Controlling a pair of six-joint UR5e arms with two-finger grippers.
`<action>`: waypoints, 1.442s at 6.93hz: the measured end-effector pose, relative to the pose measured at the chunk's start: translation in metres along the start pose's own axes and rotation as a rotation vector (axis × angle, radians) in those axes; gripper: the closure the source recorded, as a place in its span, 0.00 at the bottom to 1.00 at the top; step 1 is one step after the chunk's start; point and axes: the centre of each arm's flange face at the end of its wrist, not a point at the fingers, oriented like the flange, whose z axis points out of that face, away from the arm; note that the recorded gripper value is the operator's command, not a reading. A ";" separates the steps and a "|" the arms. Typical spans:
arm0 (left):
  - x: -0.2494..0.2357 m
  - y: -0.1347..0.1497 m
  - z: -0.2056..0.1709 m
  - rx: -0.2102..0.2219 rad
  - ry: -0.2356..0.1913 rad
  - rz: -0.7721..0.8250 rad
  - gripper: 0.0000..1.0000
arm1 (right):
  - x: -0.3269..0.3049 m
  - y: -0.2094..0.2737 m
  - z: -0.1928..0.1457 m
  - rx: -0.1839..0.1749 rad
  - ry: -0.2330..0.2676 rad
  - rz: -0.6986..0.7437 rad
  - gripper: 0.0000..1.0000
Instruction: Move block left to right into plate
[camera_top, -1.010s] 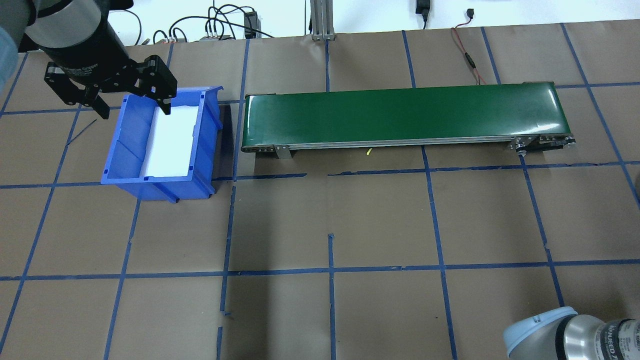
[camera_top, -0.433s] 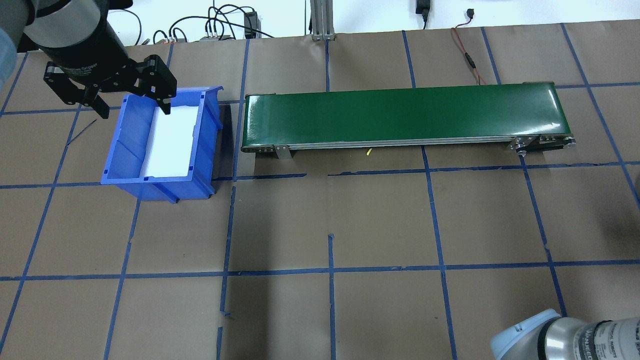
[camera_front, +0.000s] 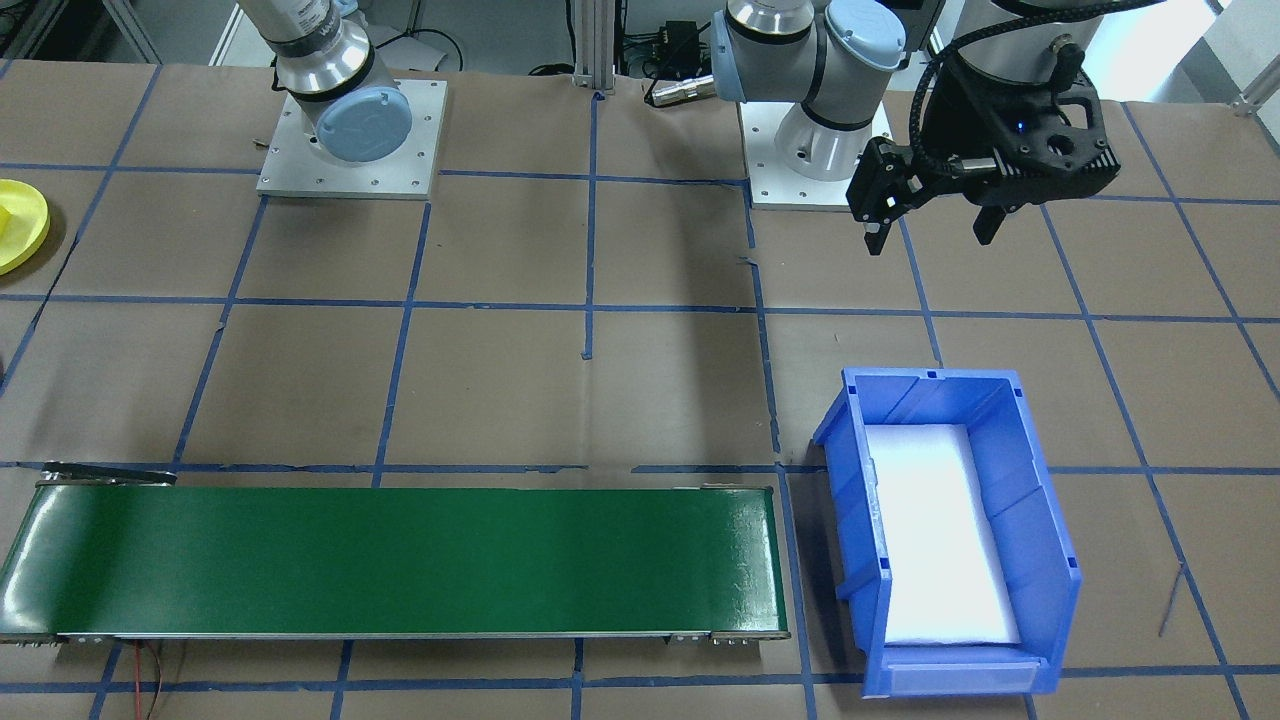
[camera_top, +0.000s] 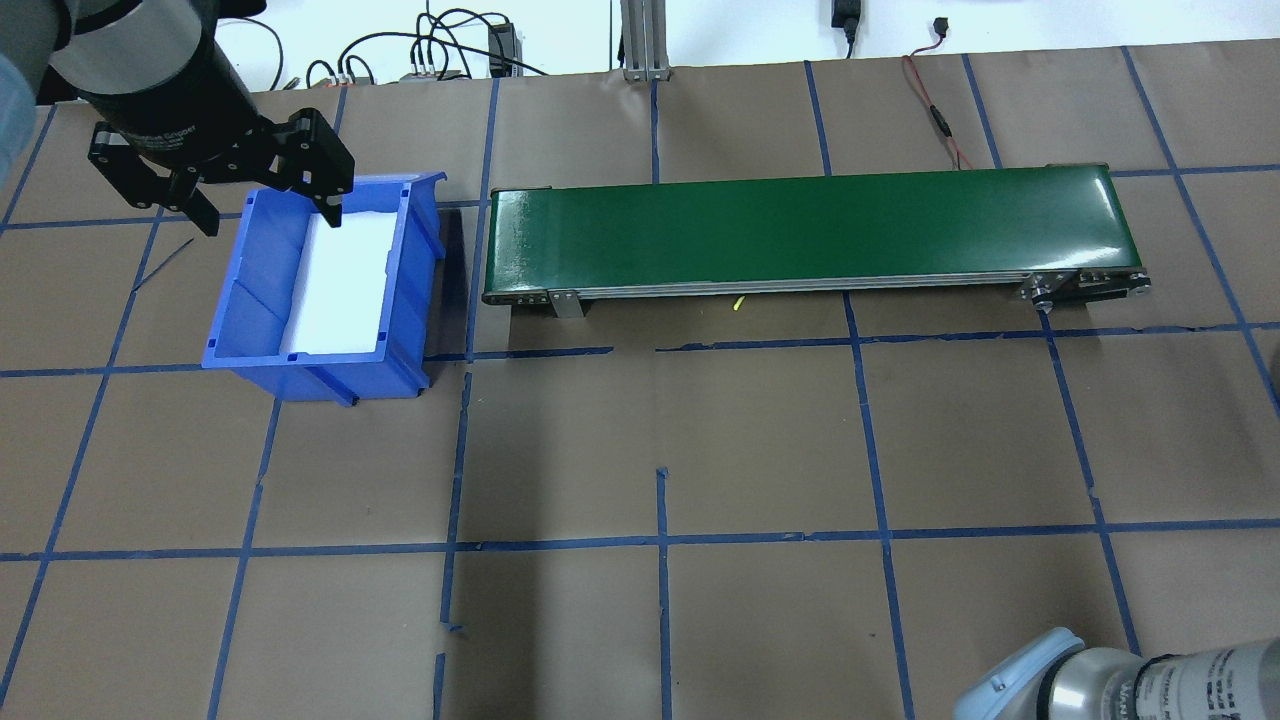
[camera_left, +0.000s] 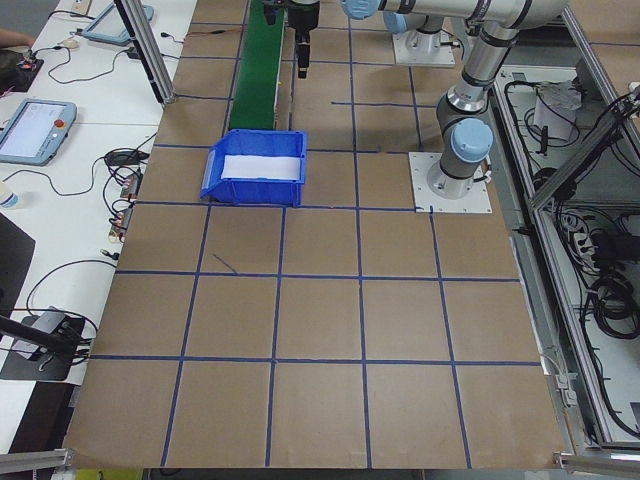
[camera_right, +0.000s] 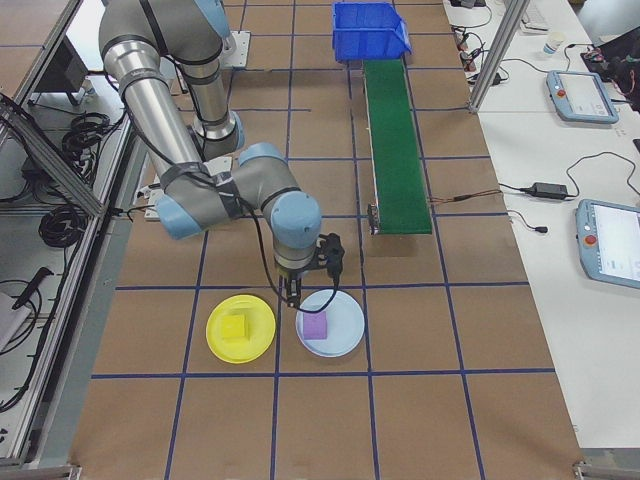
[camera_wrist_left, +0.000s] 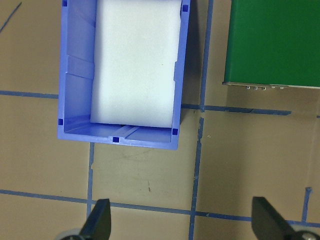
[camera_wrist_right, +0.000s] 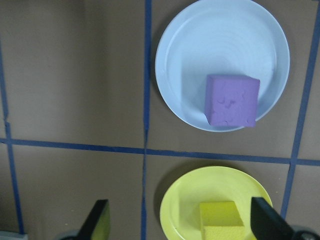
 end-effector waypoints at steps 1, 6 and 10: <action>0.000 0.000 0.000 0.001 0.000 0.000 0.00 | -0.048 -0.025 -0.023 -0.006 0.006 0.024 0.00; 0.000 0.000 0.000 0.002 -0.001 0.000 0.00 | -0.393 -0.121 -0.084 0.044 0.098 -0.018 0.00; 0.000 0.000 0.000 0.003 0.000 0.000 0.00 | -0.559 -0.115 -0.085 0.107 0.050 0.142 0.00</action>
